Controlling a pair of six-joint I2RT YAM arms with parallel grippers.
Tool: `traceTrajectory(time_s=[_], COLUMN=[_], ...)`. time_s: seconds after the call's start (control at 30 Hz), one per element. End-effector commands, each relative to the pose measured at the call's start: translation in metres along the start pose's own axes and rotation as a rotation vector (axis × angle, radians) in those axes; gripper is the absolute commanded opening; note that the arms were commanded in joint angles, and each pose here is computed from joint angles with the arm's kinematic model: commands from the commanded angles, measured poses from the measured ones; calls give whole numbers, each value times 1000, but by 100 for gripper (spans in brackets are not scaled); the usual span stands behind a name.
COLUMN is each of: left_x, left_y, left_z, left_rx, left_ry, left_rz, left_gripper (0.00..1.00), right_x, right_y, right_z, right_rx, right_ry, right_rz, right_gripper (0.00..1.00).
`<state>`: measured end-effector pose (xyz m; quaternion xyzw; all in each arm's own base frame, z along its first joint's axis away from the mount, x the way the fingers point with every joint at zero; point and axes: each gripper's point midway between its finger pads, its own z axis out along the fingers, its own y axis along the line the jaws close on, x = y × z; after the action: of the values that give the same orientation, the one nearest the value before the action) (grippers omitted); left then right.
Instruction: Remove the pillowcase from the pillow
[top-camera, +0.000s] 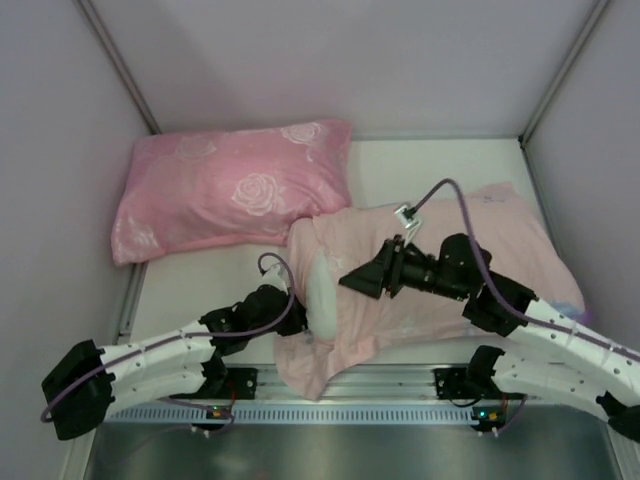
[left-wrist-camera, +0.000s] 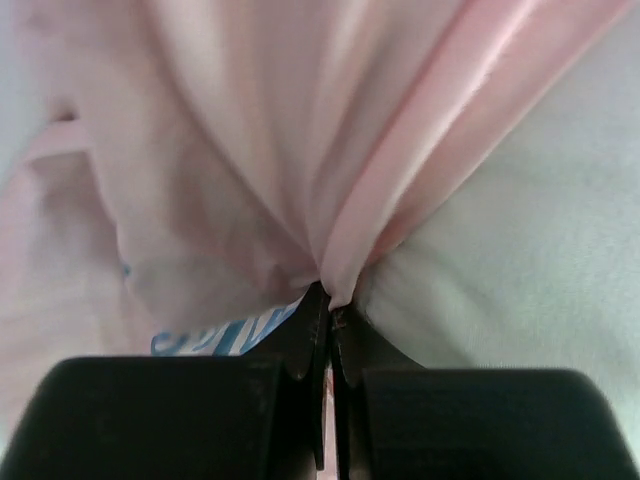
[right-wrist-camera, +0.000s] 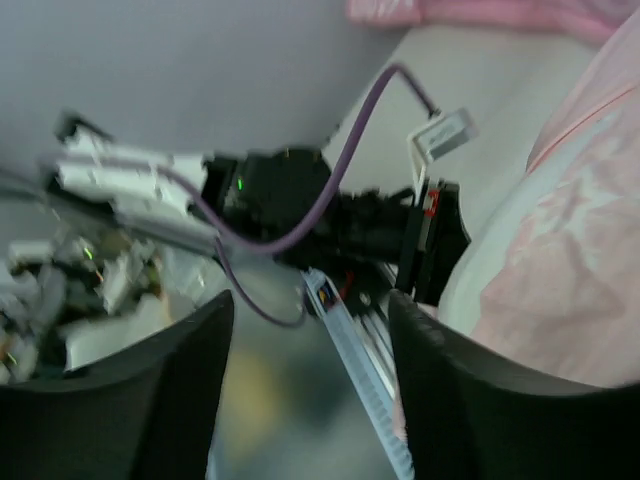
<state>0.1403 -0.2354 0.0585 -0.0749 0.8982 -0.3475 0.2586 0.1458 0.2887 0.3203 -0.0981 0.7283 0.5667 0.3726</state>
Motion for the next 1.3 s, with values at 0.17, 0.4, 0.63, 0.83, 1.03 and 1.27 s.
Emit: traceTrajectory(time_s=[0.17, 0.4, 0.63, 0.83, 1.03, 1.27], left_x=[20, 16, 18, 38, 46, 40], left_y=[-143, -151, -125, -66, -45, -53], left_z=[-53, -60, -45, -10, 0, -5], left_rx=[777, 771, 633, 333, 270, 298], left_ry=[127, 105, 107, 193, 208, 180], left_rz=[147, 166, 154, 106, 67, 50], left_gripper=[0, 0, 0, 0, 0, 0], right_x=[92, 109, 98, 97, 131, 178], right_y=[-60, -122, -134, -154, -181, -223], right_z=[2, -16, -31, -57, -61, -27], right_rx=[373, 772, 1021, 1202, 1259, 1140], right_ry=[241, 276, 204, 212, 296, 342], right_rz=[-236, -404, -616, -688, -666, -534], right_gripper=[90, 99, 99, 100, 99, 99])
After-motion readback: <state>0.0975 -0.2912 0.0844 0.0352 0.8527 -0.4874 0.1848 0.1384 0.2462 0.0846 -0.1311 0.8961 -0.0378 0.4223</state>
